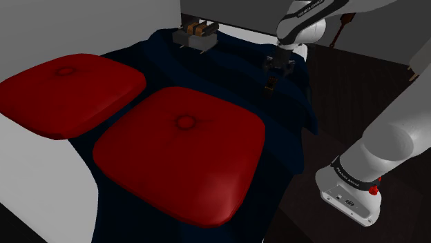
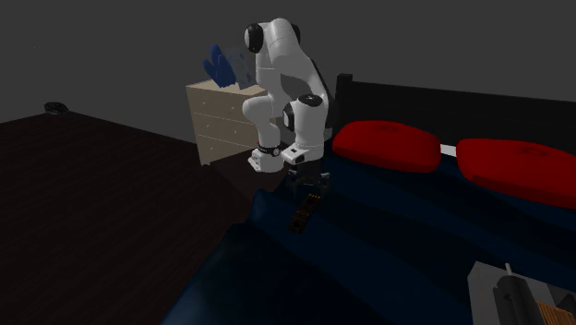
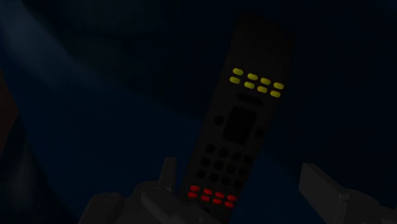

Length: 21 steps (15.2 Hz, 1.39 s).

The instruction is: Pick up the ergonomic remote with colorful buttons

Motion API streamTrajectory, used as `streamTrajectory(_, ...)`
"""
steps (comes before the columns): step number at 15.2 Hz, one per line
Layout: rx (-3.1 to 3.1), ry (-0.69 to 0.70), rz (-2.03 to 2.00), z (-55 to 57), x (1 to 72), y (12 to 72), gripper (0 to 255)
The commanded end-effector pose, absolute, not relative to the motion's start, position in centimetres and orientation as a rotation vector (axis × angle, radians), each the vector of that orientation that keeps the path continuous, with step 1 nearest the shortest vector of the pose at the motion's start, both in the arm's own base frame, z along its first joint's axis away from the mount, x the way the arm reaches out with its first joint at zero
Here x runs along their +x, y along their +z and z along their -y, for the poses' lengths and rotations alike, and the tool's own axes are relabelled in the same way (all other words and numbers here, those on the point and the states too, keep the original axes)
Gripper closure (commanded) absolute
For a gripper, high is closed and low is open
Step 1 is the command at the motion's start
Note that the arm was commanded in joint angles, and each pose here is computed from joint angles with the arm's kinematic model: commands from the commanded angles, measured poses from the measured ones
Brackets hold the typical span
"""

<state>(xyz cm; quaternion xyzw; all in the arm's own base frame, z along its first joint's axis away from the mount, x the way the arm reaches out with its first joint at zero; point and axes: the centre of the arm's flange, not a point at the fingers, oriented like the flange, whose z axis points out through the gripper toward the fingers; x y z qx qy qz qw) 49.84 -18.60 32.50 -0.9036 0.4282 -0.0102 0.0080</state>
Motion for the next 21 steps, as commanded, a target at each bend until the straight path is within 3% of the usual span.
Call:
streamTrajectory(1,-2.790,-0.033,-1.408,19.7,50.3,31.3,0)
streamTrajectory(10,-2.790,-0.033,-1.408,19.7,50.3,27.3,0)
streamTrajectory(11,-2.790,-0.033,-1.408,19.7,50.3,27.2,255)
streamTrajectory(21,-2.790,-0.033,-1.408,19.7,50.3,27.8,255)
